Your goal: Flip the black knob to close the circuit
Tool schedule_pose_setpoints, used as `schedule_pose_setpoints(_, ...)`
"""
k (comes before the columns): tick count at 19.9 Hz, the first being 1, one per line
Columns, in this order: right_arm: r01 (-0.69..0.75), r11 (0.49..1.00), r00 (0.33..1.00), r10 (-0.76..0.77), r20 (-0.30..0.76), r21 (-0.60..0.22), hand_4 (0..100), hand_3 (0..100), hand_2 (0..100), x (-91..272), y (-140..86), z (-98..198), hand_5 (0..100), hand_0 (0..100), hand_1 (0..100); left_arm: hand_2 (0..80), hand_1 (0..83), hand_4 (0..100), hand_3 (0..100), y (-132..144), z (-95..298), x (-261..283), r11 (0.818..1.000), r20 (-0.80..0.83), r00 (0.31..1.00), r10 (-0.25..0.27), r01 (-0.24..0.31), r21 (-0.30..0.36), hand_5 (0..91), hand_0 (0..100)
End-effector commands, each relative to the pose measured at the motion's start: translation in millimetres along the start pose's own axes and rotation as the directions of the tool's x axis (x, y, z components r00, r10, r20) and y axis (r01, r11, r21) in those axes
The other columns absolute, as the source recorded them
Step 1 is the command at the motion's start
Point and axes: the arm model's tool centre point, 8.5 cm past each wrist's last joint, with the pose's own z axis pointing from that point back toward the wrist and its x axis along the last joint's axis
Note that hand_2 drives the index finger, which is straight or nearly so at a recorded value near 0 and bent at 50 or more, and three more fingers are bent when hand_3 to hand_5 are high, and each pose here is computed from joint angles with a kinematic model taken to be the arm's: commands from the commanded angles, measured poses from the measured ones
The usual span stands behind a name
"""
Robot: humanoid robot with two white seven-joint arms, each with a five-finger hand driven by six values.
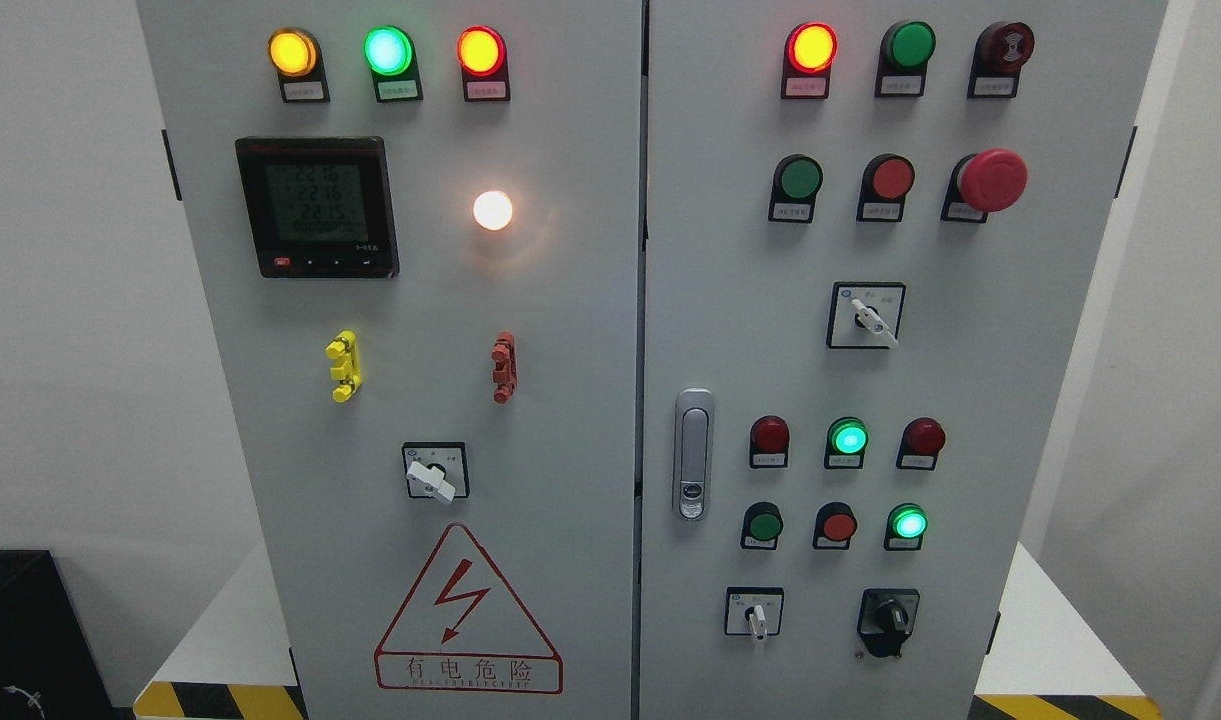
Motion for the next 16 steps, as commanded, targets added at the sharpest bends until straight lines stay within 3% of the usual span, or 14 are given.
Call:
schedule_pose_setpoints(1,0.007,1.0,1.0,-0.007,0.023,0.002,0,0,0,0.8,1.6,0.0,0,0,13,0.0,0.0,0,0,-0.6,1.5,-6.9,0.999,-0.018,0.999,-0.044,0.044,-0.008,0.0,0)
schedule_pose_setpoints(6,-0.012,1.0,0.998,0.011,0.062,0.002,0,0,0,19.9,0.6,-4.2,0,0,13,0.0,0.0,0,0,-0.6,1.5,-6.8,0.999,-0.017,0.999,-0.044,0.044,-0.008,0.0,0)
schedule_pose_setpoints(13,-0.087,0.996,0.961,0.081,0.265,0.013,0,0,0,111.2,6.5,-10.6,0,0,13,0.0,0.0,0,0,-0.5,1.5,-6.9,0.999,-0.018,0.999,-0.042,0.042,-0.008,0.0,0)
schedule_pose_setpoints(16,-0.113,0.994,0.944,0.105,0.314,0.008,0,0,0,132.2,6.3,-8.0,0,0,13,0.0,0.0,0,0,-0.5,1.5,-6.9,0.999,-0.018,0.999,-0.042,0.042,-0.008,0.0,0)
